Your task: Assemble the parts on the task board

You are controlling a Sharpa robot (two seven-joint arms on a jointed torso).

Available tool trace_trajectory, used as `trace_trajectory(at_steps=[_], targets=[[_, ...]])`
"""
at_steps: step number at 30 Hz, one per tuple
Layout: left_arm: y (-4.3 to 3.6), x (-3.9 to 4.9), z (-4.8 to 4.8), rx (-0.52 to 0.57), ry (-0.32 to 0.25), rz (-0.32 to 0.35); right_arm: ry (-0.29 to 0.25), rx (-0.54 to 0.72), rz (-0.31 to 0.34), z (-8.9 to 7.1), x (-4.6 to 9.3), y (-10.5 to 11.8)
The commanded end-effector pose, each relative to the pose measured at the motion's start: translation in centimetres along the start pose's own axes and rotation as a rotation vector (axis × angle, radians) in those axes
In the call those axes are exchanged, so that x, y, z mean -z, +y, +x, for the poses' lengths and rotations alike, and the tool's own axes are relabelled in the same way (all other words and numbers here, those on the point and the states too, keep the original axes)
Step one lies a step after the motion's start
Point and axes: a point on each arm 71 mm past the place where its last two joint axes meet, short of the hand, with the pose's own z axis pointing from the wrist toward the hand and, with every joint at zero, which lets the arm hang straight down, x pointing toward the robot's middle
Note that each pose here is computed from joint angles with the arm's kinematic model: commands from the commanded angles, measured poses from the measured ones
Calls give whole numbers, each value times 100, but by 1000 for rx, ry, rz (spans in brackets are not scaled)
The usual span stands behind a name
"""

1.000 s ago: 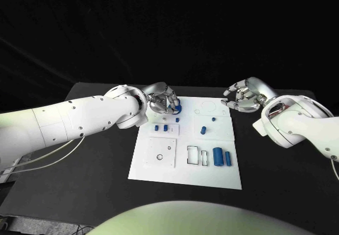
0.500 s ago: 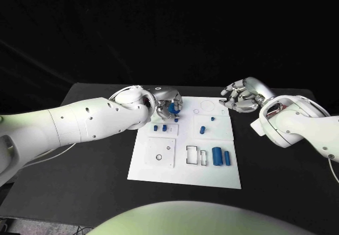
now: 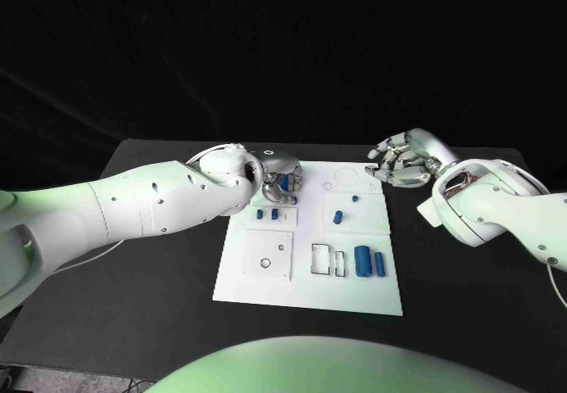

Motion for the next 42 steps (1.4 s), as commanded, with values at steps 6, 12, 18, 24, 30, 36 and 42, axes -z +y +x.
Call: trace_trajectory(at_steps=[6, 12, 18, 24, 30, 36, 42], targets=[[-27, -35, 32, -24, 41, 2, -3, -2, -15, 7, -1, 20], [-46, -62, 41, -21, 44, 9, -1, -2, -16, 12, -2, 24], [-48, -81, 66, -17, 53, 12, -1, -2, -15, 13, -4, 25], [-53, -95, 93, -9, 58, 15, 1, -3, -14, 15, -4, 26], [-65, -105, 112, -1, 68, 20, 2, -2, -13, 17, -5, 26], [-56, -110, 127, 3, 76, 16, 3, -2, -13, 18, -6, 26], [-45, -116, 132, 10, 75, 14, 4, -2, -12, 20, -9, 27]])
